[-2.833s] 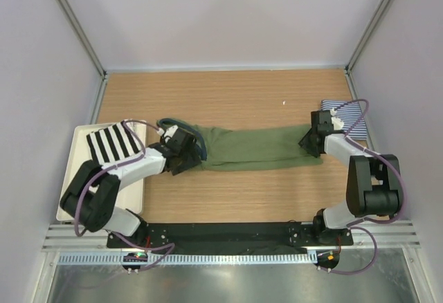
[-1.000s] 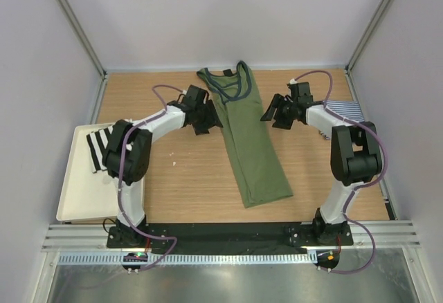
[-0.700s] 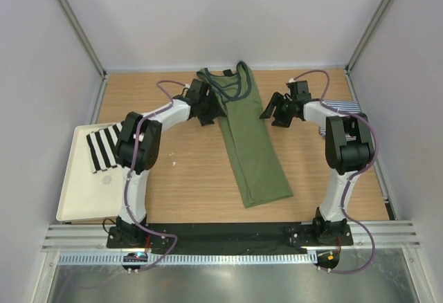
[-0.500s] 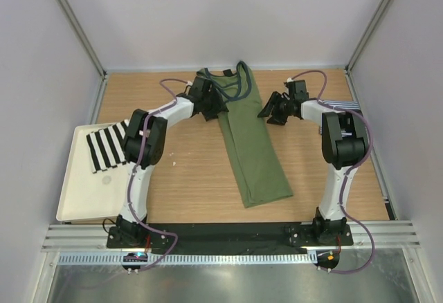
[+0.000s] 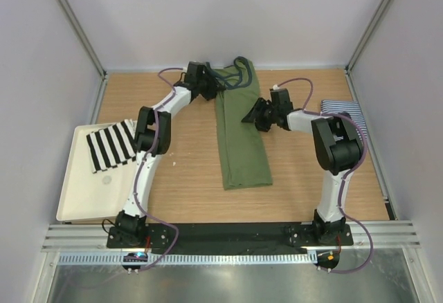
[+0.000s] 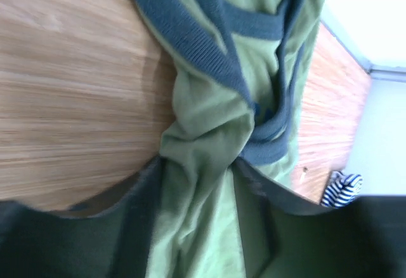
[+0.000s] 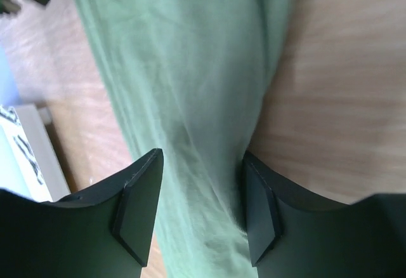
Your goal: Fold and stack the tank tops
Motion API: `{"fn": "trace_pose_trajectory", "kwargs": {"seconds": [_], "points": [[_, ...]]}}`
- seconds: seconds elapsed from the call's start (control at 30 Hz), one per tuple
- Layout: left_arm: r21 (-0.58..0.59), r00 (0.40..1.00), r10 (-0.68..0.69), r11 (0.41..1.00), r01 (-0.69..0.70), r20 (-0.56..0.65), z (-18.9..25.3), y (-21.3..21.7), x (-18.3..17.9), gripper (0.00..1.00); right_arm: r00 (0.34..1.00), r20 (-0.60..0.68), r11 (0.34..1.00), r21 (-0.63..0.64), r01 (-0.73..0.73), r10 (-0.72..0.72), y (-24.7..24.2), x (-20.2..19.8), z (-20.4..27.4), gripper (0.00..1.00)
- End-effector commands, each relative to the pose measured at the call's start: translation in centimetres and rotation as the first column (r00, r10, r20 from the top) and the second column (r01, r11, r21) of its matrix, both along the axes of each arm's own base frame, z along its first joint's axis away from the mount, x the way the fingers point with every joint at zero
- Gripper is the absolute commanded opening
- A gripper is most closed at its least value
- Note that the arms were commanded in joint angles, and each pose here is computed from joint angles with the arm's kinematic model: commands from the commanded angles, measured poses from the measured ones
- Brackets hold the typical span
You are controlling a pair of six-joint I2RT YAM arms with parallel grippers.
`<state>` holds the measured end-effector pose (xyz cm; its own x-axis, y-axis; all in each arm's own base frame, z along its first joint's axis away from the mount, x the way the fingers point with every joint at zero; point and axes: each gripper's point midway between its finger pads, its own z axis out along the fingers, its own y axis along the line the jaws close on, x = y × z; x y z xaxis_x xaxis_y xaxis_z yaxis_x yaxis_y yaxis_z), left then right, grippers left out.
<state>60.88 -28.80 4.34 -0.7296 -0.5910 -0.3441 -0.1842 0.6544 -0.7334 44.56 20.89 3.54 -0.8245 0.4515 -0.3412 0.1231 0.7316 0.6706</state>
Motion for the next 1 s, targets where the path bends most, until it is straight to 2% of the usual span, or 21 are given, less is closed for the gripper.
{"fn": "trace_pose_trajectory", "kwargs": {"seconds": [0.0,0.03,0.07,0.13,0.17,0.2,0.23,0.27,0.3,0.33,0.37,0.4,0.43,0.5,0.53,0.67,0.8,0.93,0.97], "points": [[0.018,0.999,-0.052,0.998,0.052,-0.010,0.2,0.5,-0.4,0.53,0.997,-0.026,0.997,0.002,0.078,-0.078,-0.2,-0.7,-1.0,0.57],[0.025,0.998,-0.059,0.998,0.059,-0.006,0.7,0.6,-0.7,0.62,0.996,-0.031,0.997,-0.003,0.082,-0.082,-0.5,-0.6,-1.1,0.58],[0.055,0.997,-0.077,0.995,0.078,-0.031,-0.5,1.1,-1.9,0.66,0.996,-0.036,0.997,-0.002,0.079,-0.079,-0.5,-0.6,-1.0,0.58],[0.073,0.996,-0.092,0.993,0.092,0.003,2.4,1.6,-3.0,0.75,0.999,-0.033,0.999,0.007,0.044,-0.044,-0.1,-1.1,-0.3,0.60],[0.105,0.993,-0.107,0.988,0.112,-0.046,0.4,2.3,-5.0,0.77,0.999,-0.020,0.999,0.008,0.036,-0.035,-0.1,-1.4,0.5,0.61],[0.107,0.994,-0.112,0.988,0.110,0.010,3.8,2.6,-5.6,0.80,0.999,-0.031,0.999,-0.001,0.034,-0.034,-0.4,-2.2,0.2,0.63],[0.126,0.994,-0.105,0.987,0.103,0.011,4.0,3.1,-6.5,0.81,0.999,-0.027,0.999,-0.010,0.033,-0.033,-0.6,-2.7,0.3,0.66],[0.155,0.993,-0.110,0.981,0.116,-0.046,1.8,4.0,-8.9,0.82,1.000,-0.013,0.999,-0.027,0.026,-0.026,-1.0,-3.4,1.0,0.68],[0.158,0.992,-0.119,0.980,0.122,-0.032,2.5,4.1,-9.8,0.82,0.999,-0.038,0.998,-0.057,0.027,-0.029,-1.5,-4.3,0.7,0.72],[0.161,0.992,-0.125,0.979,0.122,0.007,5.1,4.1,-11.0,0.82,0.998,-0.038,0.995,-0.096,0.041,-0.044,-2.3,-4.7,0.7,0.73],[0.177,0.990,-0.130,0.975,0.136,-0.044,3.4,4.6,-13.5,0.82,0.998,-0.051,0.991,-0.129,0.027,-0.034,-2.9,-5.6,0.6,0.74],[0.189,0.989,-0.140,0.971,0.146,-0.043,3.5,4.7,-14.7,0.82,0.999,-0.041,0.990,-0.141,0.022,-0.028,-3.3,-6.8,1.2,0.73],[0.199,0.985,-0.165,0.965,0.173,-0.056,3.7,4.4,-17.6,0.81,0.998,-0.050,0.987,-0.157,0.019,-0.027,-3.8,-7.8,1.1,0.74],[0.224,0.981,-0.182,0.955,0.193,-0.068,3.4,4.2,-20.5,0.80,0.997,-0.080,0.984,-0.177,-0.017,0.003,-4.5,-10.9,0.2,0.71],[0.233,0.973,-0.214,0.945,0.228,-0.082,3.2,3.5,-23.6,0.79,0.998,-0.061,0.986,-0.163,-0.023,0.013,-4.6,-11.9,1.2,0.70],[0.280,0.964,-0.244,0.923,0.265,-0.108,1.9,2.4,-29.8,0.77,0.991,-0.123,0.983,-0.167,-0.077,0.057,-4.7,-17.2,0.1,0.64],[0.254,0.956,-0.255,0.924,0.286,-0.147,-0.2,2.8,-34.5,0.75,0.981,-0.162,0.981,-0.145,-0.128,0.104,-4.6,-21.6,-0.8,0.58],[0.245,0.952,-0.266,0.923,0.298,-0.153,-0.6,2.9,-37.2,0.73,0.967,-0.207,0.975,-0.135,-0.179,0.149,-4.2,-24.6,-1.5,0.58],[0.240,0.950,-0.272,0.922,0.303,-0.157,-0.7,2.6,-37.7,0.73,0.964,-0.218,0.974,-0.132,-0.186,0.155,-4.2,-25.3,-1.8,0.54]]}}
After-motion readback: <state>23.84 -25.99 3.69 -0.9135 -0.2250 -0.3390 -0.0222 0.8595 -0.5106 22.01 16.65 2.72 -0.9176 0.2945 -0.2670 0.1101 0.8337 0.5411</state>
